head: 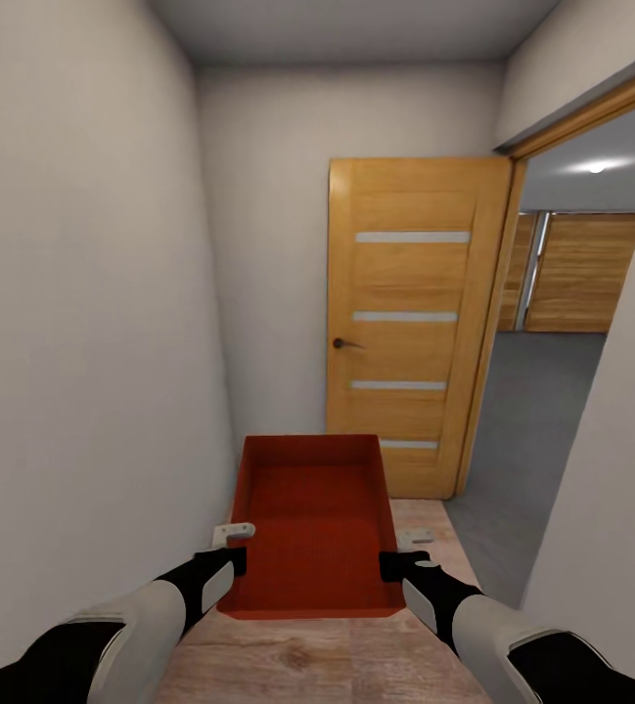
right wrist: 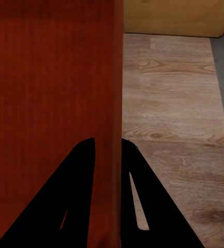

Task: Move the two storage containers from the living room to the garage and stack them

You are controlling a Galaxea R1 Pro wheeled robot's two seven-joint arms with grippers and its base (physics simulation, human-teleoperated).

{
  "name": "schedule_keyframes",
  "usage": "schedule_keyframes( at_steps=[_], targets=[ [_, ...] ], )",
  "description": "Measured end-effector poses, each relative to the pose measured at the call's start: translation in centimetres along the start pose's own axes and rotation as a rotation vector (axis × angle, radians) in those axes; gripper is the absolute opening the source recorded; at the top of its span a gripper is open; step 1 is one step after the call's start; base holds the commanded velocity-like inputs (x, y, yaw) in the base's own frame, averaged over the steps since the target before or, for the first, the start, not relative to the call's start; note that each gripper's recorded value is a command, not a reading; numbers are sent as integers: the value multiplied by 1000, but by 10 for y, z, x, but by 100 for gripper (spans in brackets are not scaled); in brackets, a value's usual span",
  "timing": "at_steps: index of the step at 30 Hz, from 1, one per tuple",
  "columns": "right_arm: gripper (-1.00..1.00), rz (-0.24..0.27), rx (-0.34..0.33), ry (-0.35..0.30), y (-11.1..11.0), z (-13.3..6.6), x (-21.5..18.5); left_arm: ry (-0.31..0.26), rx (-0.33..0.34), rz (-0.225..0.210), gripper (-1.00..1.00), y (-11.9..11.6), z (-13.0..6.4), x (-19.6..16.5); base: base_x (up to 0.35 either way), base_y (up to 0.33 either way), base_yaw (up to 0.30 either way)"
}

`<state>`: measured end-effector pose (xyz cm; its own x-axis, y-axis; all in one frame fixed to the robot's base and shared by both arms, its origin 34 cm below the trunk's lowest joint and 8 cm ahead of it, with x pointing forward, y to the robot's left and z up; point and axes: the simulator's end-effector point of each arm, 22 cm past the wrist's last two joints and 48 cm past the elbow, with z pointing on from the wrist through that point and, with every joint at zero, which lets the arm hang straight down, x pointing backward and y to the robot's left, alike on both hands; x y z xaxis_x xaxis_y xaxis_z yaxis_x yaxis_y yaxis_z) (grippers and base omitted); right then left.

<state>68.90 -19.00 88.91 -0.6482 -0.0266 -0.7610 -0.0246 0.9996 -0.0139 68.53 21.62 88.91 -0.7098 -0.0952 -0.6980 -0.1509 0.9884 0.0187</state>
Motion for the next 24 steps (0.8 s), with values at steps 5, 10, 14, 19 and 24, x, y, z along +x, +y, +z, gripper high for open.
schedule_keyframes(
  at_steps=[5,10,14,19,24],
  targets=[
    [-100,0,0,1,0,0,0,1,0,0,-100,0,0,0,321,0,0],
    [-100,0,0,3,0,0,1,3,0,1,-100,0,0,1,321,0,0],
    [-100,0,0,2,1,0,0,2,0,1,-100,1,0,0,321,0,0],
    [-100,0,0,1,1,0,0,1,0,1,-100,1,0,0,321,0,0],
    [-100,1,0,1,1,0,0,1,0,1,-100,1,0,0,321,0,0]
  ],
)
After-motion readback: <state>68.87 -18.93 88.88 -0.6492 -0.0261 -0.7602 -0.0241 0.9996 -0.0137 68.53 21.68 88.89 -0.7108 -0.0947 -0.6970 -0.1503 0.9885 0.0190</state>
